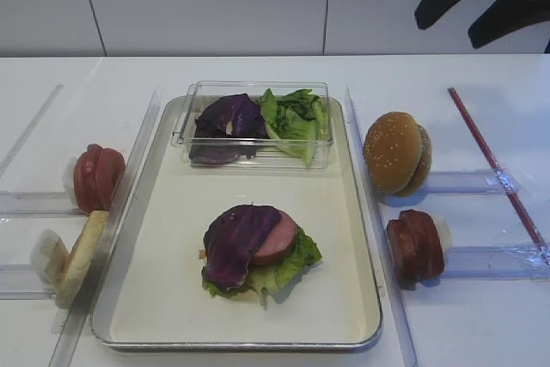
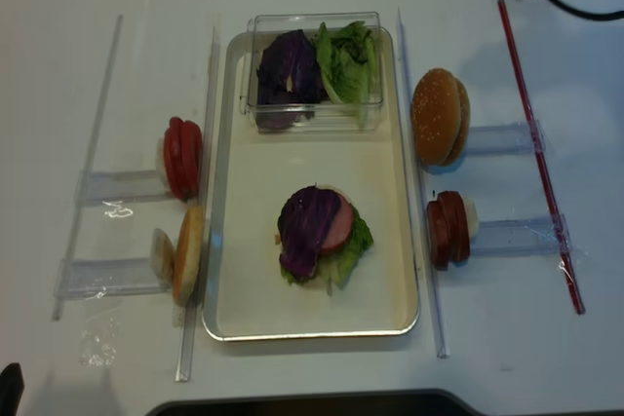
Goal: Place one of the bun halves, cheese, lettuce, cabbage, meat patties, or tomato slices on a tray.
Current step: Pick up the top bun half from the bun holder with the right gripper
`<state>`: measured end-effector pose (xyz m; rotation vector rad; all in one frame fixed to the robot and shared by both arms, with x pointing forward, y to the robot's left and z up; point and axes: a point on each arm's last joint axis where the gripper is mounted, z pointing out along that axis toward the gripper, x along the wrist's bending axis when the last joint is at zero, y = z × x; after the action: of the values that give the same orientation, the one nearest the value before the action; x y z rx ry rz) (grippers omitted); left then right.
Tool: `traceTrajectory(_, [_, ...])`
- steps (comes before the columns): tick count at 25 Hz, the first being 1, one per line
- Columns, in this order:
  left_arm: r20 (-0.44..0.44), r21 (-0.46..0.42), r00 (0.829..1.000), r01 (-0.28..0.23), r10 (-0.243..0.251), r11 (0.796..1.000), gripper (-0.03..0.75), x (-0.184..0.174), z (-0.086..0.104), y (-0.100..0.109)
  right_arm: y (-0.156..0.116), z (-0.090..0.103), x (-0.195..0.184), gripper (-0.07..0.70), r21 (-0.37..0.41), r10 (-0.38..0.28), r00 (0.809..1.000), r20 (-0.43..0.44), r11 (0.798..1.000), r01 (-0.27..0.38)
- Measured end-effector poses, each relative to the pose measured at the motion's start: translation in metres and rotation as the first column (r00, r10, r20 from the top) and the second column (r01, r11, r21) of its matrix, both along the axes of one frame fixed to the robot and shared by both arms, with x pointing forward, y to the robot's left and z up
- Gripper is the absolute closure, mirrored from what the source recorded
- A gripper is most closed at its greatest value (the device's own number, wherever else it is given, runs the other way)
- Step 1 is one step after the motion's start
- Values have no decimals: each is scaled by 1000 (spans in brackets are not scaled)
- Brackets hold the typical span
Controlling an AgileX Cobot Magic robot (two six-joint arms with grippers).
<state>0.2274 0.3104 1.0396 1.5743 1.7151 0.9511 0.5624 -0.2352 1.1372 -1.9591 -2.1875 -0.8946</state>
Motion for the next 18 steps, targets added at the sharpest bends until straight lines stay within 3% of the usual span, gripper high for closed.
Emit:
traceTrajectory(7, [0, 0, 1000, 0, 0, 1000, 246, 0, 0, 0, 4, -28, 1, 124, 12, 33, 996, -86, 999, -32])
traceTrajectory(11, [0, 0, 1000, 0, 0, 1000, 246, 0, 0, 0, 20, -40, 5, 124, 9, 81, 990, -113, 997, -80])
traceTrajectory(18, [0, 0, 1000, 0, 0, 1000, 246, 0, 0, 0, 40, -69, 13, 125, -61, 144, 972, -184, 986, -158])
